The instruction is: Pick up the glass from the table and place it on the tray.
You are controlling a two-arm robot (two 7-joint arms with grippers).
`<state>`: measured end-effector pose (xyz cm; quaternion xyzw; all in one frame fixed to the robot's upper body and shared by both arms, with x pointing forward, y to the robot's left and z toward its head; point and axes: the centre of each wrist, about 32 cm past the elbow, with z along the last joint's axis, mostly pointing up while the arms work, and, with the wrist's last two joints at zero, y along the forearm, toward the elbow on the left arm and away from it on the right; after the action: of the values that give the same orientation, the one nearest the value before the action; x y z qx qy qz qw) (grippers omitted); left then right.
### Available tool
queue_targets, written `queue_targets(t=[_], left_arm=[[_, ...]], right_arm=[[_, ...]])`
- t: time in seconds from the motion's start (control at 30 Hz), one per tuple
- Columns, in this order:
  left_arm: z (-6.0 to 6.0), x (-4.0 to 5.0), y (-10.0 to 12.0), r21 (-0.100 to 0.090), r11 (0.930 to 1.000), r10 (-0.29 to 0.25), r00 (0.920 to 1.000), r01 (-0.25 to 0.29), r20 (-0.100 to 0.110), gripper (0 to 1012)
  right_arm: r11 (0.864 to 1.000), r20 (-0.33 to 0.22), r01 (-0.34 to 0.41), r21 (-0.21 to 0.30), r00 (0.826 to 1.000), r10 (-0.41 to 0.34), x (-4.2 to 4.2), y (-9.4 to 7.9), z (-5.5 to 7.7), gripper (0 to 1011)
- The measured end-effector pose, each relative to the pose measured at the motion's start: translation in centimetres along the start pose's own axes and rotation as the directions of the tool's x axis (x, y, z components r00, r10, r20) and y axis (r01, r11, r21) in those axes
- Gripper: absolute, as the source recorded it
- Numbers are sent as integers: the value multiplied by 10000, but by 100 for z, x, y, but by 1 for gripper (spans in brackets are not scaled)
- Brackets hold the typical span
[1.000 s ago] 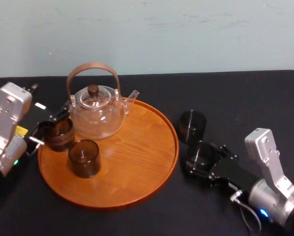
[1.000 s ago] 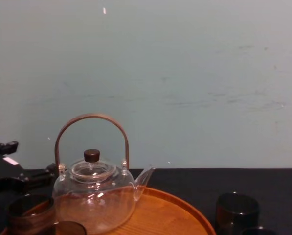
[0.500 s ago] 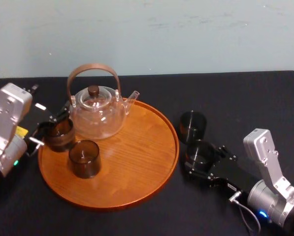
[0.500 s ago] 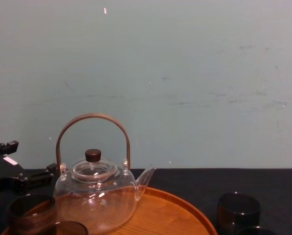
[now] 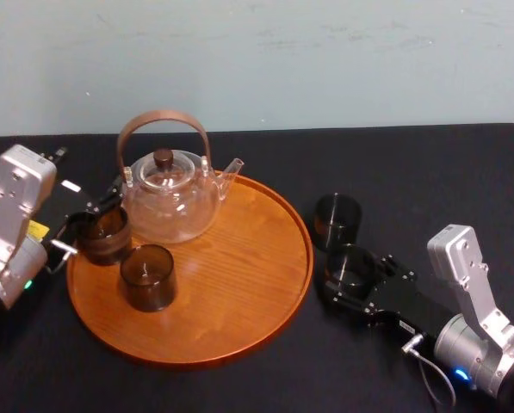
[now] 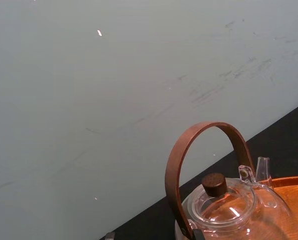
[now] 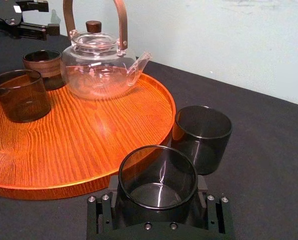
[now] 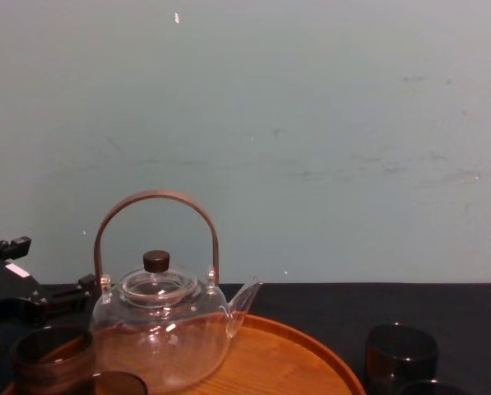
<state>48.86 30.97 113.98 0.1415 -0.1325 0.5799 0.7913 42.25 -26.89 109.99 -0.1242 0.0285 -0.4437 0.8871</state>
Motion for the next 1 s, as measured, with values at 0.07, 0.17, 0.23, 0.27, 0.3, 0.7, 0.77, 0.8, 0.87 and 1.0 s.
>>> queue_targets(t=[0.07, 0.17, 0.23, 0.27, 0.3, 0.7, 0.77, 0.8, 0.87, 1.0], left_arm=[[0, 0, 0, 1, 10000, 1, 10000, -1, 0, 1001], [0, 0, 0, 1, 10000, 0, 10000, 0, 0, 1001], [0, 0, 0, 0, 10000, 1, 10000, -1, 0, 1001], [0, 0, 0, 1, 10000, 1, 10000, -1, 0, 1001], [0, 0, 0, 1, 10000, 0, 10000, 0, 0, 1001], [0, 0, 0, 1, 10000, 0, 10000, 0, 0, 1001], [0, 0, 0, 0, 10000, 0, 10000, 0, 0, 1001], [0, 0, 0, 0, 10000, 0, 10000, 0, 0, 1002], [0, 0, 0, 0, 10000, 0, 10000, 0, 0, 1001], [0, 0, 0, 1, 10000, 0, 10000, 0, 0, 1001]], right_arm=[[10000, 0, 1, 1, 10000, -1, 0, -1, 0, 900], [10000, 1, 3, 2, 10000, -3, 0, -2, 0, 900], [10000, -1, 6, 3, 10000, -6, 0, -2, 0, 900], [10000, -1, 6, 3, 10000, -6, 0, -2, 0, 900], [10000, -1, 6, 5, 10000, -6, -1, -2, 0, 900], [10000, 176, -30, 66, 9998, 29, 9, -71, 125, 900], [10000, 314, -42, 55, 9995, 40, 7, -105, 189, 900], [10000, 355, -42, 52, 9994, 40, 6, -116, 209, 900], [10000, 497, -32, 55, 9988, 29, 5, -157, 278, 900], [9999, 607, -34, 99, 9982, 28, 4, -189, 338, 900]])
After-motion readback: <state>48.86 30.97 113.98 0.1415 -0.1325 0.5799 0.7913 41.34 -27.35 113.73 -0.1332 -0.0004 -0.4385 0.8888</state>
